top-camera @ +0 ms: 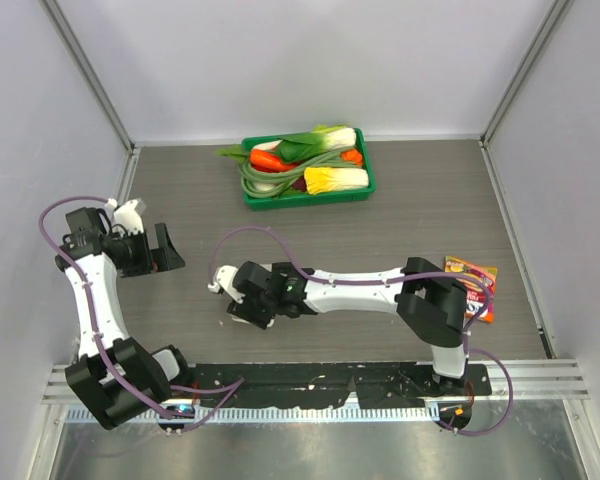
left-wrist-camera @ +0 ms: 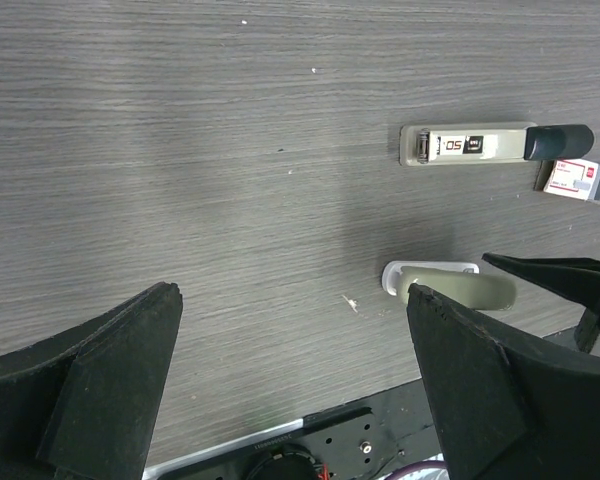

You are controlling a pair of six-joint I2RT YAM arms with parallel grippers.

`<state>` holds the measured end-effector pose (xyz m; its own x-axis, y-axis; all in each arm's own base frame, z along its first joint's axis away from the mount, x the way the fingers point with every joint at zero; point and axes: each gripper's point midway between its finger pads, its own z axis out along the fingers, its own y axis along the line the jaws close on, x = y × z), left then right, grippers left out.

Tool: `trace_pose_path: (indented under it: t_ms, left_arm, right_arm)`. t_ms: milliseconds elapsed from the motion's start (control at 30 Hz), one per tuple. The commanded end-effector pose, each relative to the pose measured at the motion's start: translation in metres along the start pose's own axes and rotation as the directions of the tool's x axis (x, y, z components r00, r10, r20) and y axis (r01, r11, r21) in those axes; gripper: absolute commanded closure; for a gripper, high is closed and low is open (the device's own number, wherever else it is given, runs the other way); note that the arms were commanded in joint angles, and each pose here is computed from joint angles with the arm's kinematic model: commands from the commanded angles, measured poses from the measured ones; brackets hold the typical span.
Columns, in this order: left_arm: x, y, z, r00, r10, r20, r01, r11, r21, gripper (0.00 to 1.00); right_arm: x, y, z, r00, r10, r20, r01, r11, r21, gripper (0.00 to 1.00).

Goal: Unload the staples from the stapler

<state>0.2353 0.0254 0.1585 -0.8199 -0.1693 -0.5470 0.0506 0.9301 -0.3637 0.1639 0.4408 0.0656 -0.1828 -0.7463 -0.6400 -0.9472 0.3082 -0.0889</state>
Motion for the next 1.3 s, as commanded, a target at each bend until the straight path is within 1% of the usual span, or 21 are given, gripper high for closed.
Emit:
trace_pose_path:
  t_ms: [0, 167, 267, 300, 367, 400, 467, 500, 567, 600, 733, 767, 800, 833, 867, 967, 1100, 1167, 1200, 1233, 1267]
  left_arm:
    - [-0.01, -0.003, -0.003, 0.998, 0.004, 0.06, -0.004, 1.0, -0.004, 0.0]
    - [-0.012, -0.007, -0.002, 0.998, 0.029, 0.061, -0.029, 1.0, -0.005, 0.0]
    - [-0.011, -0.008, -0.002, 0.998, 0.029, 0.054, -0.029, 1.0, 0.0, 0.0]
    - [-0.011, -0.009, -0.001, 0.998, 0.028, 0.051, -0.028, 1.0, 0.002, 0.0]
    - [-0.013, -0.009, 0.0, 0.997, 0.038, 0.06, -0.038, 0.999, -0.005, 0.0]
    - [-0.011, -0.006, 0.002, 0.998, 0.036, 0.058, -0.035, 0.999, -0.029, 0.0]
    - [-0.015, -0.015, 0.006, 0.995, 0.073, 0.069, -0.071, 0.997, -0.033, 0.0]
    - [-0.013, -0.016, 0.007, 0.994, 0.087, 0.059, -0.084, 0.995, -0.052, 0.0]
    - [-0.013, -0.036, 0.013, 0.988, 0.144, 0.054, -0.143, 0.99, -0.015, 0.0]
    - [-0.012, -0.043, 0.015, 0.986, 0.158, 0.053, -0.158, 0.987, 0.004, 0.0]
    - [-0.004, -0.069, 0.019, 0.978, 0.203, 0.047, -0.208, 0.97, 0.127, 0.0]
    - [0.0, -0.071, 0.02, 0.975, 0.219, 0.032, -0.222, 0.964, 0.145, 0.0]
    - [0.0, -0.072, 0.02, 0.975, 0.223, 0.024, -0.224, 0.962, 0.154, 0.0]
    - [0.0, -0.072, 0.02, 0.973, 0.23, 0.025, -0.231, 0.96, 0.157, 0.0]
    - [0.001, -0.072, 0.02, 0.972, 0.232, 0.022, -0.233, 0.959, 0.16, 0.0]
    - [0.002, -0.077, 0.017, 0.964, 0.265, 0.039, -0.267, 0.945, 0.187, 0.0]
    - [0.007, -0.091, 0.011, 0.949, 0.311, 0.059, -0.316, 0.915, 0.253, 0.0]
    - [0.012, -0.098, 0.01, 0.941, 0.337, 0.046, -0.335, 0.897, 0.287, 0.05]
    - [0.015, -0.102, 0.01, 0.926, 0.376, 0.044, -0.371, 0.877, 0.305, 0.09]
    - [0.017, -0.104, 0.01, 0.922, 0.386, 0.036, -0.377, 0.871, 0.314, 0.19]
    - [0.018, -0.106, 0.011, 0.915, 0.402, 0.035, -0.391, 0.863, 0.319, 0.24]
  right_arm:
    - [-0.01, 0.009, 0.002, 1.0, -0.01, -0.008, 0.01, 1.0, -0.028, 0.46]
    - [-0.005, 0.01, 0.004, 0.999, -0.024, -0.037, 0.023, 0.999, -0.034, 0.48]
    - [-0.006, 0.009, 0.004, 0.999, -0.022, -0.034, 0.021, 0.999, -0.024, 0.58]
    - [-0.008, 0.007, 0.003, 0.999, -0.017, -0.027, 0.017, 1.0, -0.016, 0.66]
    - [-0.015, 0.004, 0.003, 1.0, -0.008, -0.004, 0.008, 1.0, 0.003, 0.74]
    - [-0.021, 0.001, 0.0, 1.0, 0.0, 0.012, 0.0, 1.0, 0.022, 0.82]
    - [-0.035, -0.003, -0.003, 0.997, 0.033, 0.07, -0.036, 0.998, 0.047, 0.87]
    - [-0.041, -0.009, -0.006, 0.994, 0.05, 0.093, -0.058, 0.995, 0.078, 0.94]
    - [-0.059, -0.016, -0.013, 0.979, 0.117, 0.167, -0.136, 0.985, 0.104, 0.99]
    - [-0.064, -0.019, -0.016, 0.97, 0.141, 0.198, -0.167, 0.979, 0.12, 0.99]
    - [-0.08, -0.037, -0.04, 0.898, 0.275, 0.344, -0.341, 0.929, 0.147, 0.99]
    - [-0.088, -0.041, -0.046, 0.86, 0.323, 0.396, -0.402, 0.906, 0.134, 0.99]
    - [-0.091, -0.043, -0.051, 0.839, 0.343, 0.423, -0.429, 0.895, 0.125, 0.99]
    - [-0.08, -0.042, -0.051, 0.836, 0.359, 0.416, -0.442, 0.888, 0.123, 0.99]
    - [-0.097, -0.045, -0.065, 0.78, 0.388, 0.491, -0.487, 0.869, 0.087, 0.99]
    - [-0.097, -0.049, -0.076, 0.73, 0.427, 0.533, -0.538, 0.841, 0.063, 0.99]
    - [-0.095, -0.049, -0.079, 0.691, 0.476, 0.544, -0.574, 0.819, 0.012, 0.99]
    - [-0.093, -0.048, -0.08, 0.675, 0.49, 0.552, -0.586, 0.81, -0.004, 0.99]
    - [-0.095, -0.049, -0.085, 0.656, 0.502, 0.564, -0.598, 0.801, -0.017, 0.99]
    - [-0.093, -0.05, -0.086, 0.645, 0.51, 0.57, -0.605, 0.796, -0.027, 0.99]
    - [-0.093, -0.05, -0.087, 0.634, 0.52, 0.573, -0.612, 0.79, -0.039, 0.99]
